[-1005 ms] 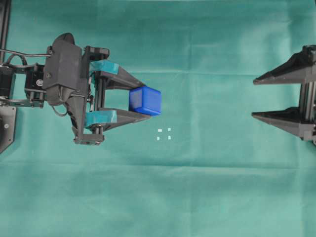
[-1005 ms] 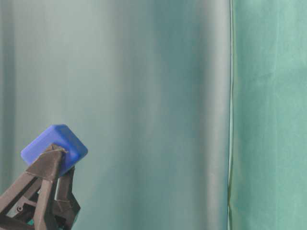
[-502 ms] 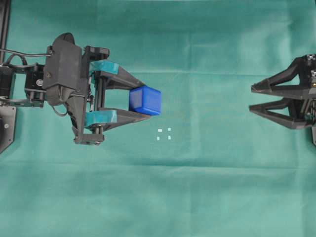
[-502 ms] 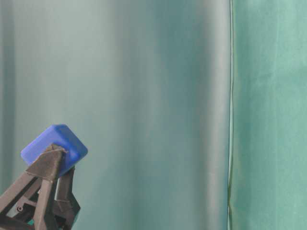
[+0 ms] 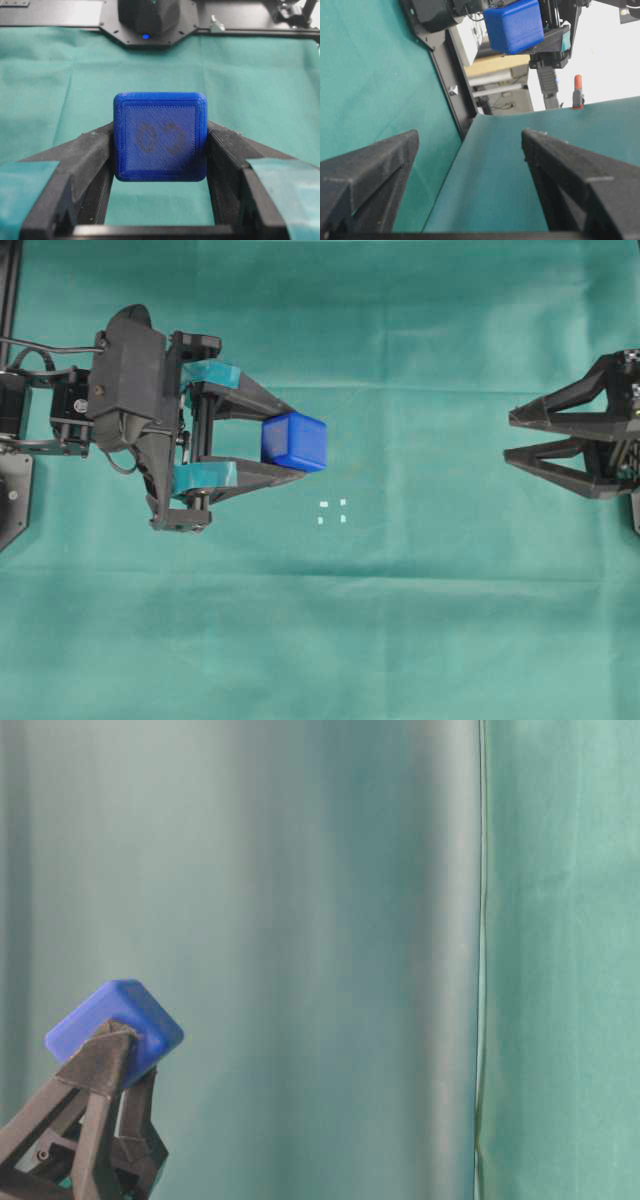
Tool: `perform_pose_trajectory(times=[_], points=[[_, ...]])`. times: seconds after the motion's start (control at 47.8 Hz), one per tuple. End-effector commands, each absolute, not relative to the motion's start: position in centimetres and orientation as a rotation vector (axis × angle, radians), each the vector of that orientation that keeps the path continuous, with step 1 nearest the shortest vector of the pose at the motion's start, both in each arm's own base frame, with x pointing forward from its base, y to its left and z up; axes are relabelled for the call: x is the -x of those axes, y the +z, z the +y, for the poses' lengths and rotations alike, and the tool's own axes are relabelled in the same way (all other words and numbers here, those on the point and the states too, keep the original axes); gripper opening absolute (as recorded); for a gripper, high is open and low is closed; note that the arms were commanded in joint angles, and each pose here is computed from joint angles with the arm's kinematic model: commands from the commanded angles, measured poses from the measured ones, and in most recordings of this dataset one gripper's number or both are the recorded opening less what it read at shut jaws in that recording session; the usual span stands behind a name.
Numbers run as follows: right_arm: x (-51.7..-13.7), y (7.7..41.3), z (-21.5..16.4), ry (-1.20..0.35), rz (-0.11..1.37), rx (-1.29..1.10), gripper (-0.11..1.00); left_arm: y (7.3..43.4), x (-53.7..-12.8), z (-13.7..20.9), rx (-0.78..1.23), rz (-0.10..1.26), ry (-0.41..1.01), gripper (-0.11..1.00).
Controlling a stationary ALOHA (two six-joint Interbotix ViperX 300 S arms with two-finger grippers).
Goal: Handover the blue block to the right arm after grasping it with the left arm, then place it in the designated position.
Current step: 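Move the open right gripper toward the cube held by the left gripper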
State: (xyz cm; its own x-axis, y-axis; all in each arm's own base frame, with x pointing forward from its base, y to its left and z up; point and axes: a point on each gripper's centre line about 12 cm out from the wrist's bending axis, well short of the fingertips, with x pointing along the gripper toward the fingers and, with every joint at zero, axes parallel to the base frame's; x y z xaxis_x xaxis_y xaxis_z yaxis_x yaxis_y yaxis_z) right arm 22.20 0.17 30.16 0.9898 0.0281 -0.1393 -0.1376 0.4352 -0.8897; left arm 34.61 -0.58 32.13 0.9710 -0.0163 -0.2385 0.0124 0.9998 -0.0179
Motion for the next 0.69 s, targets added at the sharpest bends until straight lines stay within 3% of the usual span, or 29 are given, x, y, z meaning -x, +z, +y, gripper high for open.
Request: perform_pose_trajectory(times=[0.0, 0.67], points=[[-22.47, 31.35, 0.22, 0.092, 0.082, 1.119, 0.91, 33.26, -34.54, -0.42, 0.02, 0.206, -0.01, 0.46], [-22.5, 31.68, 0.23, 0.088, 0.074, 1.118, 0.91, 33.26, -34.54, -0.42, 0.02, 0.206, -0.01, 0.46]])
